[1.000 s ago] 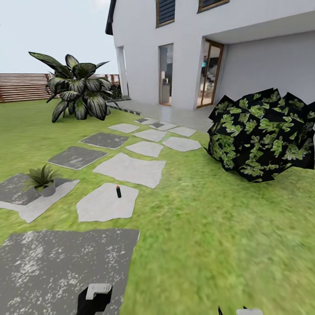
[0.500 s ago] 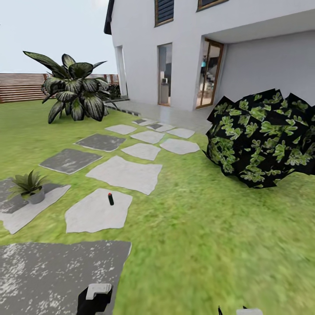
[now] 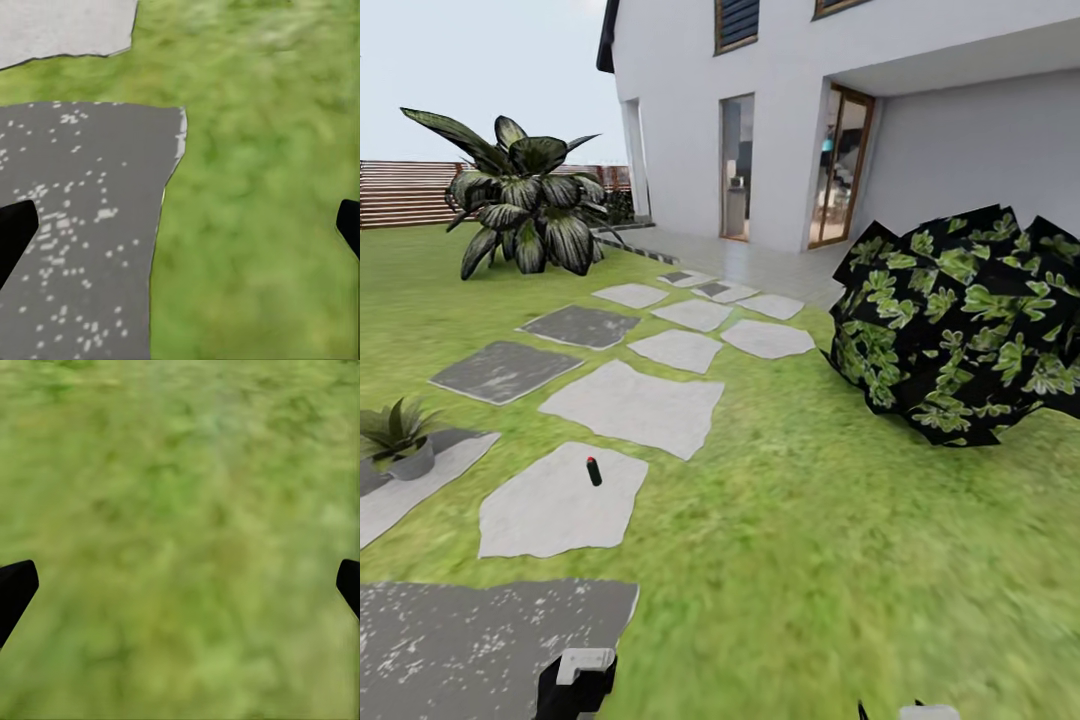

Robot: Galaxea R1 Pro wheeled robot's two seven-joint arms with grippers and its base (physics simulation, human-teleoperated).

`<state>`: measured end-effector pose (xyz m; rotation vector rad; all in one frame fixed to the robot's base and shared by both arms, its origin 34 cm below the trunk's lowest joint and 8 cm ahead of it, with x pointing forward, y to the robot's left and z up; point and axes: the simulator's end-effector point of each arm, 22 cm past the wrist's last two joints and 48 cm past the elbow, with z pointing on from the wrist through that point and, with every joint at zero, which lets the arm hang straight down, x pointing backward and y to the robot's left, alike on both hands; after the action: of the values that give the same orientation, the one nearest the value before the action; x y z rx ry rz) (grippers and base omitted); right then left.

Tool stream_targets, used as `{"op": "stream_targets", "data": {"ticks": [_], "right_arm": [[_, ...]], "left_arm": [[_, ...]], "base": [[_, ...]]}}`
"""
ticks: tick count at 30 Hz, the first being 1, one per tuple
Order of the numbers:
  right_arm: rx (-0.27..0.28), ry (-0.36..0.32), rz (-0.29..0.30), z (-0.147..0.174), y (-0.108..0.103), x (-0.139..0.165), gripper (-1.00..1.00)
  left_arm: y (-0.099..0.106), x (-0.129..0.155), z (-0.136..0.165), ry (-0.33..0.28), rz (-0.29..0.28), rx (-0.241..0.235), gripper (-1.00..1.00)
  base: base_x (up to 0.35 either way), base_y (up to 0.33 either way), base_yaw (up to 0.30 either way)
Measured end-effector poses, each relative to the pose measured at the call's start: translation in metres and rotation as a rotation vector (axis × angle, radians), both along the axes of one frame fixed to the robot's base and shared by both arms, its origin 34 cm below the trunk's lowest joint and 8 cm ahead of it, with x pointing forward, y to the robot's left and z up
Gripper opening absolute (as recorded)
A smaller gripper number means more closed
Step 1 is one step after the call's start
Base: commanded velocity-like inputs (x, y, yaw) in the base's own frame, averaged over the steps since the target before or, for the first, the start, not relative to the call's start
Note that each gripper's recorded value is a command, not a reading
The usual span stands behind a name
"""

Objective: Pick up the pesticide atomizer in the garden and spray insectifuge to fully cover both potted plants in the garden.

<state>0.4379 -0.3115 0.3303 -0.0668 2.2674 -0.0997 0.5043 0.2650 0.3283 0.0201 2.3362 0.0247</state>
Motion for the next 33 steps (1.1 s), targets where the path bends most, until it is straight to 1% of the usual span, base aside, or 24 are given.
{"op": "stream_targets", "data": {"ticks": [8,33], "right_arm": [[0.001,0.000,0.000,-0.0001,0.0009,0.0001,1.00],[0.001,0.000,0.001,-0.0002,0.0012,0.0000,1.00]], "left_arm": [[0.0001,0.0001,0.0001,0.000,0.000,0.000,1.00],[0.0018,0.0003,0.0003,-0.002,0.003,0.001,1.00]], "base": [[0.283,-0.155,0.159],[0.276,-0.159,0.274]]}}
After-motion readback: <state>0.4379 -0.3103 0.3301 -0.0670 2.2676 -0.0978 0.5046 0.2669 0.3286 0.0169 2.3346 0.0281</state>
